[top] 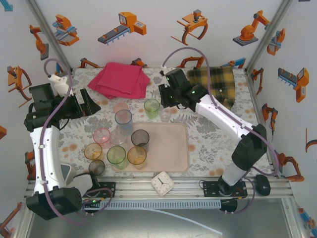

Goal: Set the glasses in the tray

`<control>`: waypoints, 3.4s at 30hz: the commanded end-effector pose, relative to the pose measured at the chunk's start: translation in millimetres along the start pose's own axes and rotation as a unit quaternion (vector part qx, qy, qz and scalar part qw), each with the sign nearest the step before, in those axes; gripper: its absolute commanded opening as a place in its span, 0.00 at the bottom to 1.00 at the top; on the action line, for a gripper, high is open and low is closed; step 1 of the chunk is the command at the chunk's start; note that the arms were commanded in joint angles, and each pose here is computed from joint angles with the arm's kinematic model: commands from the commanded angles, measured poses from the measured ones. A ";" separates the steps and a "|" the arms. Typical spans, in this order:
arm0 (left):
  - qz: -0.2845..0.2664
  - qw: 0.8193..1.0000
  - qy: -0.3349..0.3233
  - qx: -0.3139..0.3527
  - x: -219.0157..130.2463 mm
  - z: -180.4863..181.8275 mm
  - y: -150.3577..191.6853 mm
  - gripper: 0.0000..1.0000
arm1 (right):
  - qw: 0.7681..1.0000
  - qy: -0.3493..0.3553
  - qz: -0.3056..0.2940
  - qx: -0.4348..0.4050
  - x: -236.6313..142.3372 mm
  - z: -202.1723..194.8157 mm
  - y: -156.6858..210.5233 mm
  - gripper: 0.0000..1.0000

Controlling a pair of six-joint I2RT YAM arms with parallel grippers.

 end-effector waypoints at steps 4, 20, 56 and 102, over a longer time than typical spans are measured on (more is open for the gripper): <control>-0.008 1.000 0.003 0.003 -4.6 -0.3 0.2 0.97 | 0.999 -0.034 0.009 0.003 31.0 -8.9 -12.9 0.42; -0.007 1.000 -0.003 -0.003 -3.3 4.4 2.5 0.97 | 0.997 -0.056 0.053 -0.022 90.1 -17.8 -13.8 0.42; -0.007 1.000 -0.010 -0.004 -0.9 9.4 2.8 0.97 | 0.990 -0.061 0.117 -0.040 156.1 -19.7 3.1 0.37; -0.010 1.000 -0.009 -0.007 -1.5 10.2 1.3 0.97 | 0.992 -0.052 0.093 -0.062 146.3 -20.3 -21.6 0.08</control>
Point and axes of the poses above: each hand's point on the last joint's axis, 136 mm out from that joint toward the fingers, its own x axis out along the fingers, its own z axis along the line the jaws close on, y = z × x, the point moved 8 cm from there along -x, back along the fingers, and after that the axes turned 7 degrees about -x, right-handed, at the moved point
